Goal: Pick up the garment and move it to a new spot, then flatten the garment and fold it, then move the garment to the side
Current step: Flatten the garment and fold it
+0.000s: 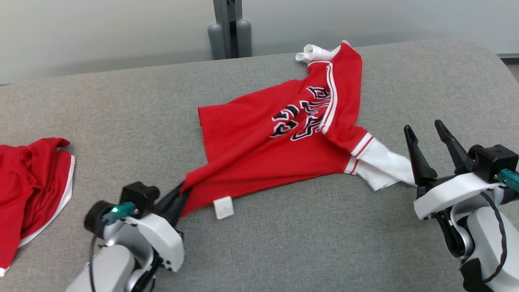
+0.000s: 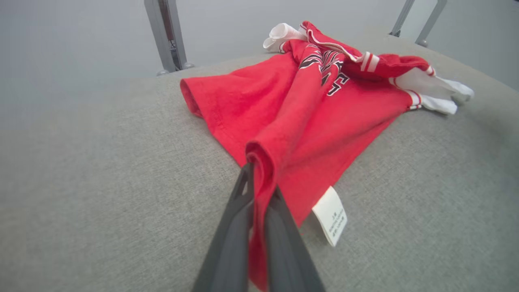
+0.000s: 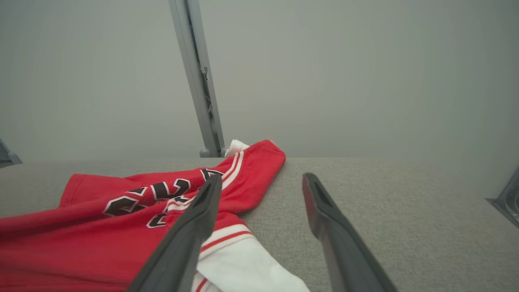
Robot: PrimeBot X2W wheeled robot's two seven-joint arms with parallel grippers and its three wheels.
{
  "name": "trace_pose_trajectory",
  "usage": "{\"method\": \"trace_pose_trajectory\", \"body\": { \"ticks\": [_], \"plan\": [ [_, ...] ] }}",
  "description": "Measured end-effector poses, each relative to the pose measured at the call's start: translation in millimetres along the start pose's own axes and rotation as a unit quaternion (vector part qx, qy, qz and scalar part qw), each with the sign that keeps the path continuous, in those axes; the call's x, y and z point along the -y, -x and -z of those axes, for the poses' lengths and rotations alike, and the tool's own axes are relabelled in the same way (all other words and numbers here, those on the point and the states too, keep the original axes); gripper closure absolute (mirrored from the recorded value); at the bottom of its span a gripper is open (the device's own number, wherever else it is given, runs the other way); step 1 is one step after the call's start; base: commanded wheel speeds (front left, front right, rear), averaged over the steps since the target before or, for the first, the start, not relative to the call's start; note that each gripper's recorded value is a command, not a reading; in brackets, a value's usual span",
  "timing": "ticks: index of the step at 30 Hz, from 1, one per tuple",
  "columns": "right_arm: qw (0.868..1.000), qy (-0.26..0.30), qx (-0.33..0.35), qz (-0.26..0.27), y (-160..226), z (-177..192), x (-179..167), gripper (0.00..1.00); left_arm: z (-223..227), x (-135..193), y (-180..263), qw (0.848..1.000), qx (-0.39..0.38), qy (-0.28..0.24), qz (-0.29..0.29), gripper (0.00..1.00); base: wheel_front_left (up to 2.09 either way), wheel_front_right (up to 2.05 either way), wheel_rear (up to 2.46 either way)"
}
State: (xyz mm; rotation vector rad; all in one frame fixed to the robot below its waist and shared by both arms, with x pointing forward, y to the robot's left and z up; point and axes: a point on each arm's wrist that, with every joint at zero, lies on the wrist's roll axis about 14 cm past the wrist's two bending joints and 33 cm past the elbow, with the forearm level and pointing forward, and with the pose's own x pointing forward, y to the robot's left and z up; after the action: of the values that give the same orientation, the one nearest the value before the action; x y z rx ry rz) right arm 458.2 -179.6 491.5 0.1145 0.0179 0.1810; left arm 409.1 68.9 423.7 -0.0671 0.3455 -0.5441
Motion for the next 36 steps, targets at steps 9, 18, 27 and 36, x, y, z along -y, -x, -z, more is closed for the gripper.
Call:
{"method": "trace_pose_trajectory", "body": {
  "ticks": [9,18,27,36],
  "plan": [
    [1.000,-0.002,-0.018,0.002,3,11,-6,0.00,-21,-39,14,0.998,0.016,-0.007,-0.053,1.00,0.00,0.00,0.00],
    [1.000,-0.002,-0.029,-0.003,3,18,-13,0.00,9,-25,20,0.998,-0.036,0.015,-0.055,0.00,0.00,0.00,0.00],
    [0.999,0.008,0.014,-0.036,-7,-9,-35,0.00,-72,-42,29,0.982,0.150,0.047,-0.104,0.00,0.00,0.00,0.00],
    [0.994,0.034,-0.015,-0.103,-15,13,-81,0.00,-93,-67,53,0.955,0.219,0.036,-0.198,0.00,0.00,0.00,0.00]
  ]
}}
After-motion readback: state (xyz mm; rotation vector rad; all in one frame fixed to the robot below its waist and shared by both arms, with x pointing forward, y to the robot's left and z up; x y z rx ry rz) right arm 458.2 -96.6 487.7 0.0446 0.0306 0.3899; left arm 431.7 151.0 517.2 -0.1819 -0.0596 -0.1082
